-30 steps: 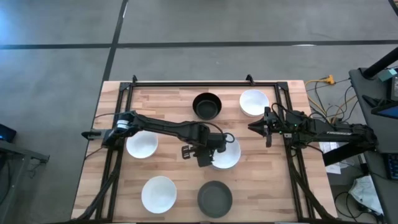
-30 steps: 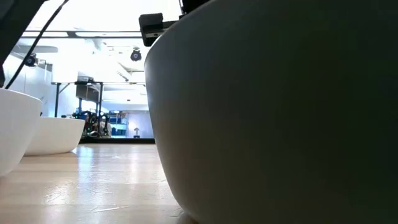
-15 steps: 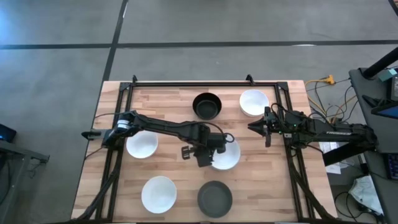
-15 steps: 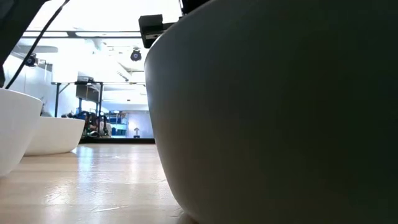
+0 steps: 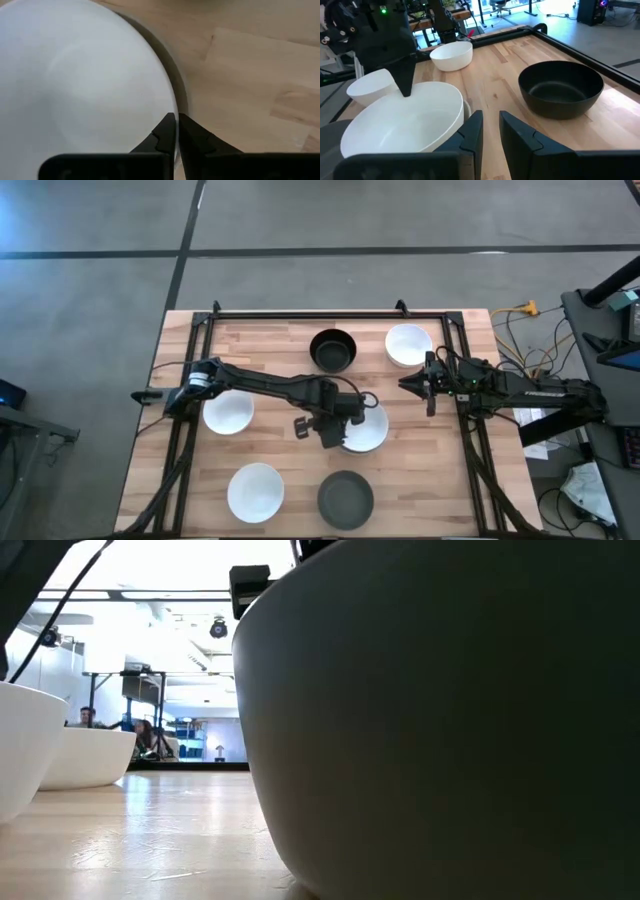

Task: Nest bowls inside each other
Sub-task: Stack the white bowl on top of the gray bowl, then stack the white bowl on top of the other white bowl

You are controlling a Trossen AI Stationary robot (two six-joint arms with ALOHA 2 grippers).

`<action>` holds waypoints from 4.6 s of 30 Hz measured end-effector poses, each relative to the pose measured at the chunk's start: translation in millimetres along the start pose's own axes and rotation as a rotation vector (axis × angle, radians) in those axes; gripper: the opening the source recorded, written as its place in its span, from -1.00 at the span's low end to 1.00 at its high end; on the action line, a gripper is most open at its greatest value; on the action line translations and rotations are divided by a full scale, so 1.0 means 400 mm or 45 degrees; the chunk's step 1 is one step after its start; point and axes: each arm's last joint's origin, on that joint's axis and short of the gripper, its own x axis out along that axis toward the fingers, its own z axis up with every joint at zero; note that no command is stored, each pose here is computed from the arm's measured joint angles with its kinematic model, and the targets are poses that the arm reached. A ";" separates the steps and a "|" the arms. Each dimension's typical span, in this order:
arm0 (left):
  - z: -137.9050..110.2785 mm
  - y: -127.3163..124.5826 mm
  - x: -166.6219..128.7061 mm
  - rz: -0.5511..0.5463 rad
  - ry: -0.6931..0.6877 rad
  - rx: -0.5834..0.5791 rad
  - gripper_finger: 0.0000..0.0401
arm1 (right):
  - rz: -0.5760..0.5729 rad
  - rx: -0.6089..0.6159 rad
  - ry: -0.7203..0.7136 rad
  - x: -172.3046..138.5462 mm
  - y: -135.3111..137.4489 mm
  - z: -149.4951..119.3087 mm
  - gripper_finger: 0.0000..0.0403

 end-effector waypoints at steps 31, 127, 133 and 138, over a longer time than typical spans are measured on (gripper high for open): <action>-0.010 -0.005 0.006 0.074 0.121 -0.114 -0.42 | 0.000 -0.003 0.002 0.000 0.000 -0.001 -0.71; -0.238 -0.596 -0.185 1.750 -0.965 -0.780 -0.65 | -0.599 0.133 1.259 0.274 -0.296 0.008 -0.39; -0.238 -0.595 -0.181 1.741 -0.959 -0.783 -0.65 | -0.561 0.100 1.362 0.292 -0.306 -0.014 -0.78; -0.238 -0.594 -0.180 1.739 -0.956 -0.784 -0.65 | -0.561 0.070 1.310 0.276 -0.295 0.030 -0.93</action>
